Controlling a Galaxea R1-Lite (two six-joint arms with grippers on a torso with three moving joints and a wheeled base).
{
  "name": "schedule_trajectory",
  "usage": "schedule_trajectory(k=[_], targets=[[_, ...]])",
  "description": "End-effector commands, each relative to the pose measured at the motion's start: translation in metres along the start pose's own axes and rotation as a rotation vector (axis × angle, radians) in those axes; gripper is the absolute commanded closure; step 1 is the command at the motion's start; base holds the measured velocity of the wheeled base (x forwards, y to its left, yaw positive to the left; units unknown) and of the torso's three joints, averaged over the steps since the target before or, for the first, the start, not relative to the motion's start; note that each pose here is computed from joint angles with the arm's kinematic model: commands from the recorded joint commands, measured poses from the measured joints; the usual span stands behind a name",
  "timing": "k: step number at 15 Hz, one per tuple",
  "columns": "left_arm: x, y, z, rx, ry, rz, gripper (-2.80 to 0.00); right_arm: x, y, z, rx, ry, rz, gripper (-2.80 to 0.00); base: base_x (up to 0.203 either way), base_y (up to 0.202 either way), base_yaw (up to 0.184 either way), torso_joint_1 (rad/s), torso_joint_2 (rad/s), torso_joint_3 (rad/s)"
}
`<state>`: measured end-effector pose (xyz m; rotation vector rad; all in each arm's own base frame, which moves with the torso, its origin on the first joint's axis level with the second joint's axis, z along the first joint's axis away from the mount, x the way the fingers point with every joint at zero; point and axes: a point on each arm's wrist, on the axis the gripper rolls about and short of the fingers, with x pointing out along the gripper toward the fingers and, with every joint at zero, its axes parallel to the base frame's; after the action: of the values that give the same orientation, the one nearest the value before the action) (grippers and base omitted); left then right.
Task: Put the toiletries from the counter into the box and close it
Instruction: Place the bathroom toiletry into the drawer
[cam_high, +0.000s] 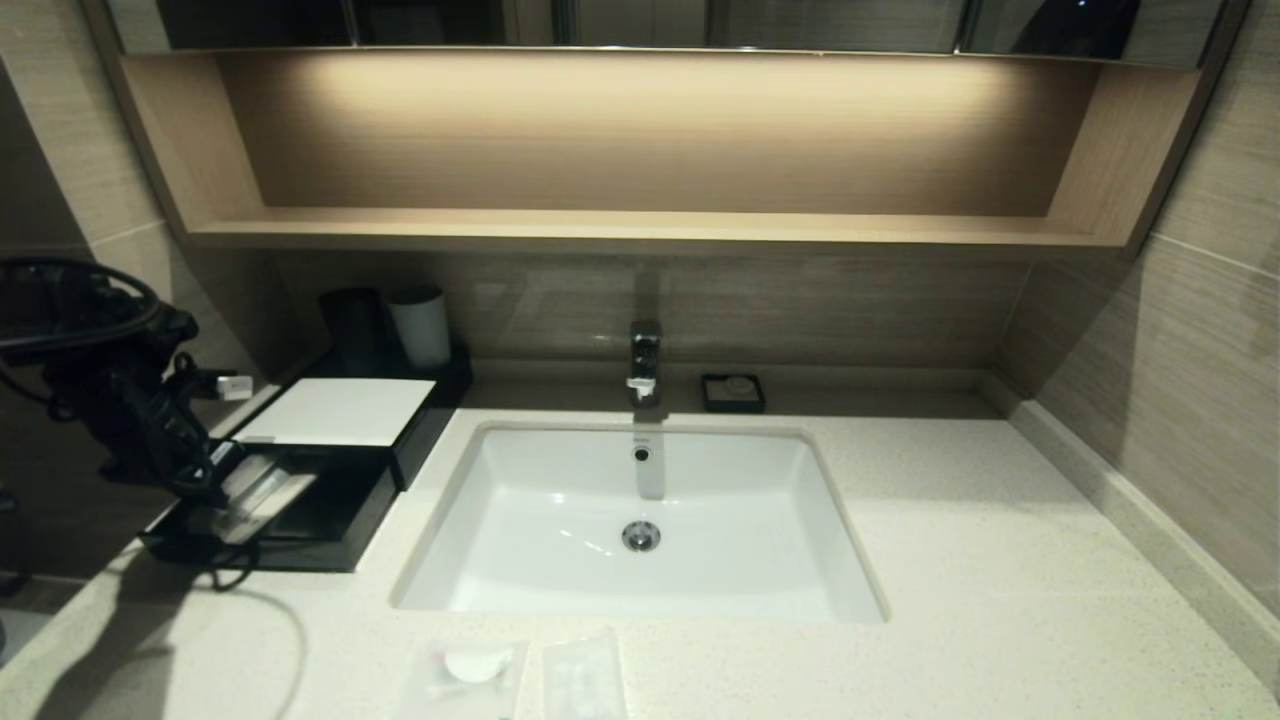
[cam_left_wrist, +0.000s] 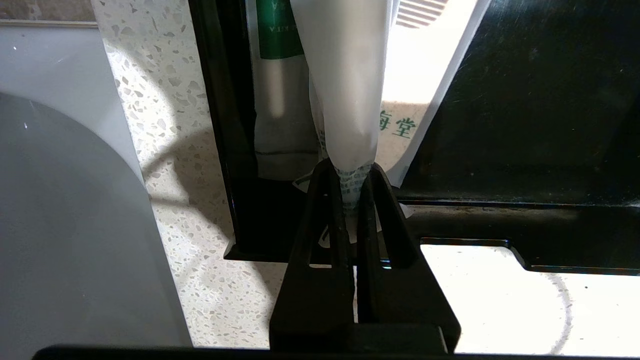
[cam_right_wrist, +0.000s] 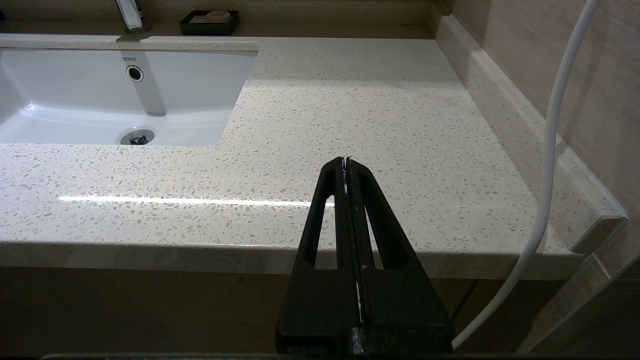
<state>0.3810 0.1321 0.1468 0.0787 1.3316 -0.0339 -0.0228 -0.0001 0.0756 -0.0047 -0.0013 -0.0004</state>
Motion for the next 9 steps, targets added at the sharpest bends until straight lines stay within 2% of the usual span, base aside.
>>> schedule_trajectory(k=[1,9], targets=[[0.001,0.000,0.000,0.004,0.006,-0.002,-2.80,0.000,0.000,0.000,-0.001,0.001,0.000,0.00,0.000,0.000,0.000,0.000,0.00,0.000],[-0.016,-0.008,0.003,0.021,-0.058,-0.002,-2.80,0.000,0.000,0.000,-0.001,0.001,0.000,0.00,0.000,0.000,0.000,0.000,0.00,0.000]])
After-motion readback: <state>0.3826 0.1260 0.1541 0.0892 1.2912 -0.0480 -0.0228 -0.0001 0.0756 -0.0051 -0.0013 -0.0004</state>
